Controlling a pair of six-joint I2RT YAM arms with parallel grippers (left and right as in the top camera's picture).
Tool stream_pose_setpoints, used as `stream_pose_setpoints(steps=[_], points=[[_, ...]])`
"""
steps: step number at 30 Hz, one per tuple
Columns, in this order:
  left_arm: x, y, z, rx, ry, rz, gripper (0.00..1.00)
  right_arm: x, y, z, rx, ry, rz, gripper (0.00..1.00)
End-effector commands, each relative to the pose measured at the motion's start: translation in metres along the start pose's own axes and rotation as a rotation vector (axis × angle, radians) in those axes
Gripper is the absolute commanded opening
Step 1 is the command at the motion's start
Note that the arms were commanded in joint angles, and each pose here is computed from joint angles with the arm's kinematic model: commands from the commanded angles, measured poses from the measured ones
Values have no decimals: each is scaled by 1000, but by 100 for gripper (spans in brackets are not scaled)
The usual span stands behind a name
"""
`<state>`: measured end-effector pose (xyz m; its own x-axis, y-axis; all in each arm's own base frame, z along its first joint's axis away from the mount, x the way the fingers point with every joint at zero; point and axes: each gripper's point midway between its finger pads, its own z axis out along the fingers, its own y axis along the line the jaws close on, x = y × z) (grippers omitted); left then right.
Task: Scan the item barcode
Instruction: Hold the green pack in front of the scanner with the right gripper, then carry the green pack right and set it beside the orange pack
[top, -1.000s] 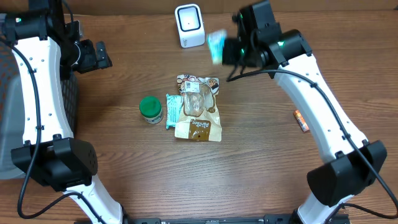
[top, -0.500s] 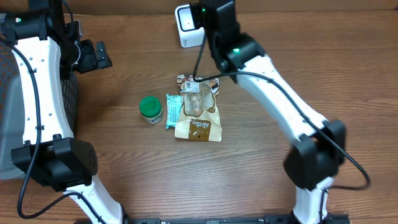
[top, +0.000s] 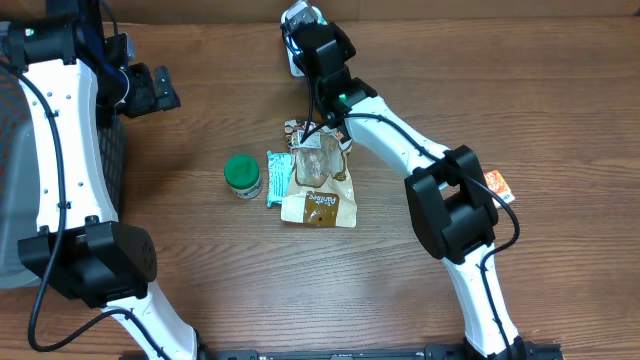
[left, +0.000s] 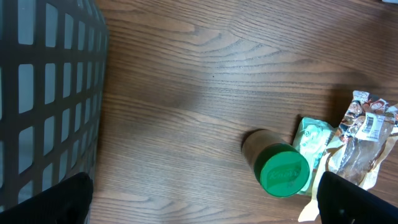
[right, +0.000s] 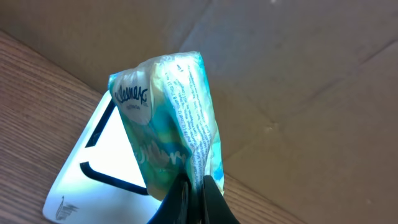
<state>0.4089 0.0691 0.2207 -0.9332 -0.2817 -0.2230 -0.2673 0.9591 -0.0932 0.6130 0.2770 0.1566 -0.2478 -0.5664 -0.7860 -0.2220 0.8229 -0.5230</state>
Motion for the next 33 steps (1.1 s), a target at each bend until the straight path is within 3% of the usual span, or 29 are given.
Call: stream_pose_setpoints(steps=[1, 17, 22, 25, 28, 31, 33], points=[[0, 2, -11, -3, -30, 24, 100, -1, 0, 5, 20, -15, -15, 4], [0, 2, -11, -3, -30, 24, 100, 5, 8, 5, 4, 5, -47, 4], [0, 2, -11, -3, -30, 24, 100, -13, 21, -18, -81, 9, -56, 4], [0, 2, -11, -3, -30, 24, 100, -37, 19, -46, -173, 2, 47, 4], [0, 2, -11, -3, -30, 24, 99, -62, 7, -91, -296, 38, 307, 4], [0, 2, -11, -3, -30, 24, 99, -75, -12, -154, -475, 160, 595, 4], [0, 2, -11, -3, -30, 24, 100, -61, -32, -184, -493, 265, 644, 4]])
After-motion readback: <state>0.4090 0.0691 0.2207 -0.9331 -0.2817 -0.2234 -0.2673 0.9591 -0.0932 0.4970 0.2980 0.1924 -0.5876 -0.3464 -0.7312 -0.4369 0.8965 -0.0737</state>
